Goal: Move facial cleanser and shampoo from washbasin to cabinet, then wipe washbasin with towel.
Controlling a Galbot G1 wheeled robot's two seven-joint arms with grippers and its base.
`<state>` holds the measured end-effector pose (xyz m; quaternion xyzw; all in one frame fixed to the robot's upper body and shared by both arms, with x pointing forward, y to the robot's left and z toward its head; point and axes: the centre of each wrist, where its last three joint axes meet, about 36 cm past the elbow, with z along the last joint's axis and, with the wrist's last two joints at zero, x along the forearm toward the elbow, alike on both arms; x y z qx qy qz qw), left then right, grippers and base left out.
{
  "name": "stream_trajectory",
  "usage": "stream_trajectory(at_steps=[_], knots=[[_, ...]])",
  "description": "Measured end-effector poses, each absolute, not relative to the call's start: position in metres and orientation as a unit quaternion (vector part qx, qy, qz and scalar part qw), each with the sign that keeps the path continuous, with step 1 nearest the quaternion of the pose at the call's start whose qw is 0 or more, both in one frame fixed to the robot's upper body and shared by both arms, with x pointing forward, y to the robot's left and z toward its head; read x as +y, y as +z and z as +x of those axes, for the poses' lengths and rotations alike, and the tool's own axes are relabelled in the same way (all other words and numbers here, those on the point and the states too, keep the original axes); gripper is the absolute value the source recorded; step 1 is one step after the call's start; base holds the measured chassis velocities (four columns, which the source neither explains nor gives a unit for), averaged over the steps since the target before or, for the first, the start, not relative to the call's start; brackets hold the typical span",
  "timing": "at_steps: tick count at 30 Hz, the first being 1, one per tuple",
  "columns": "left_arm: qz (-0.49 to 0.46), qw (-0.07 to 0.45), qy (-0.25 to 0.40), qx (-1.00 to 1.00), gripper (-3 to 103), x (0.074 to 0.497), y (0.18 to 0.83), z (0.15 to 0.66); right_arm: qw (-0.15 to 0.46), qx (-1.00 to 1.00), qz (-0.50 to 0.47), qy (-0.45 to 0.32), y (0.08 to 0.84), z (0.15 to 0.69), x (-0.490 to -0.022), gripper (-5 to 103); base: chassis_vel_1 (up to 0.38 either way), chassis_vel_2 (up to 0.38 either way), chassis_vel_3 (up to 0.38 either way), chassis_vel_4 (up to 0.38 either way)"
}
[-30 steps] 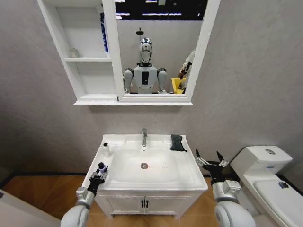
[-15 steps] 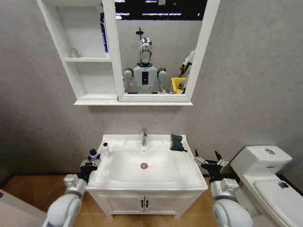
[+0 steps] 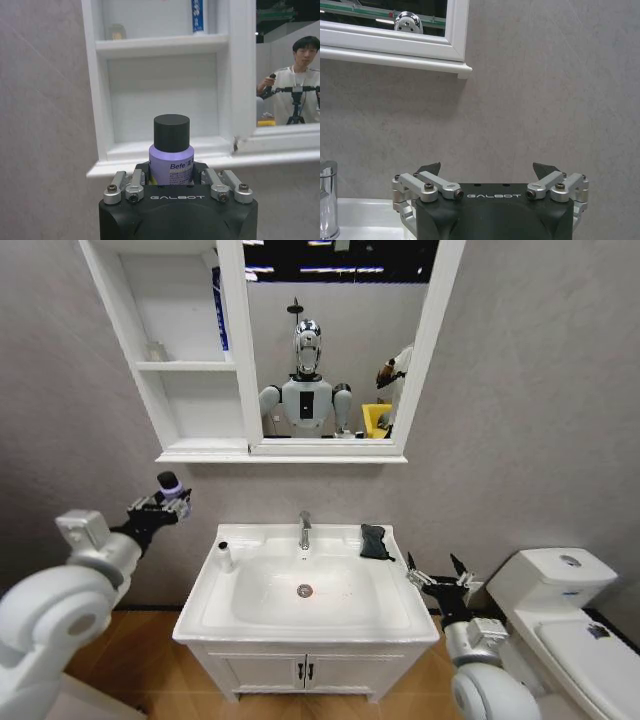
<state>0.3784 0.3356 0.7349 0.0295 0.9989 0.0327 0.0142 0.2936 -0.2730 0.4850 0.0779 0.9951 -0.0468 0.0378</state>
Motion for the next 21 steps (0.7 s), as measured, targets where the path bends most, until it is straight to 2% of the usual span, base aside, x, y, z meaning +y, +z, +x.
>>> stream_trajectory(at_steps=[2,7,14,21], knots=[[0.028,0.017,0.030,0.999,43,0.342,0.747,0.385,0.037,0.995,0.078,-0.047,0.484,0.293,-0.273,100,0.000,0.000,0.000,0.000],[0.022,0.025,0.008,0.999,43,0.372,0.792,0.438,0.035,0.995,0.075,-0.050,0.482,0.288,-0.269,100,0.000,0.000,0.000,0.000],[0.045,0.035,-0.002,0.998,43,0.368,0.801,0.471,0.036,0.995,0.074,-0.055,0.484,0.285,-0.270,100,0.000,0.000,0.000,0.000],[0.035,0.022,0.002,0.999,43,0.361,0.805,0.548,0.033,0.994,0.082,-0.059,0.484,0.282,-0.274,100,0.000,0.000,0.000,0.000]])
